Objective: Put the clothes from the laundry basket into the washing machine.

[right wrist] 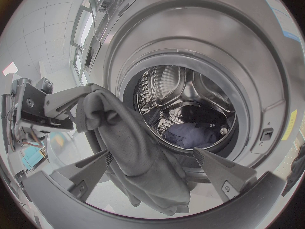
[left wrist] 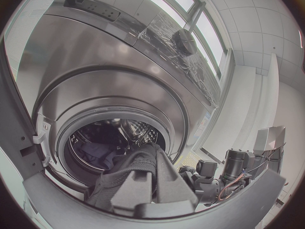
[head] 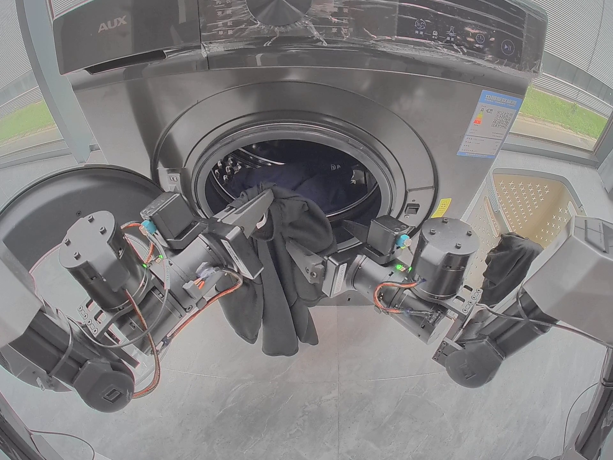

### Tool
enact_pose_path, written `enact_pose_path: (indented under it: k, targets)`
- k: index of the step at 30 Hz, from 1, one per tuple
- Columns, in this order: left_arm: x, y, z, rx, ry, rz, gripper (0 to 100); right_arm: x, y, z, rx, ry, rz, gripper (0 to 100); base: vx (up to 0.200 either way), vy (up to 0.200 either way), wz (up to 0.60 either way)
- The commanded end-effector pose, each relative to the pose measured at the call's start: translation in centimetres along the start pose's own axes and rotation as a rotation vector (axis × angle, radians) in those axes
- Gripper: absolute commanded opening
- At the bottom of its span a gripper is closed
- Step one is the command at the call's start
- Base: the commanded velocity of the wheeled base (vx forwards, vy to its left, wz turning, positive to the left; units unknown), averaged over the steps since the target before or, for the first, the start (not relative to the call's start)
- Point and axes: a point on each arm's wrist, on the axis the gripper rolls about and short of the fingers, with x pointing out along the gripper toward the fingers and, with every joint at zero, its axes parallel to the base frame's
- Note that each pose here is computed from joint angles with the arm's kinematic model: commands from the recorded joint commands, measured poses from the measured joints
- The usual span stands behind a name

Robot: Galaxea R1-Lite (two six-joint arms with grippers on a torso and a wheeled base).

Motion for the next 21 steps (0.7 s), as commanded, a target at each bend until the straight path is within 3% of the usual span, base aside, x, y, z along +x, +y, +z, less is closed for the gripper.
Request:
enact_pose_path:
  k: [1, 6, 7, 13, 21]
  targets:
    - [-0.1, -0.1, 0.2, 0.0, -0.005, -0.001, 0, 1.4, -0.1, -1.1, 0.0, 0.002, -0.004, 100, 0.0, 0.0, 0.0]
    - [-0.2, -0.1, 0.2, 0.0, -0.007, -0.002, 0, 2.5, -0.1, -1.3, 0.003, -0.024, -0.002, 100, 0.0, 0.0, 0.0]
    - [-0.2, -0.1, 0.2, 0.0, -0.007, -0.002, 0, 2.6, 0.0, -1.1, 0.004, -0.033, 0.0, 0, 0.0, 0.0, 0.0]
    - [-0.3, 0.0, 0.1, 0.0, -0.002, -0.001, 0, 2.5, 0.0, 0.6, 0.008, -0.091, 0.0, 0, 0.0, 0.0, 0.0]
    - [-0.2, 0.2, -0.3, 0.0, 0.002, 0.002, 0, -0.8, 0.4, 3.9, 0.012, -0.125, 0.013, 0, 0.0, 0.0, 0.0]
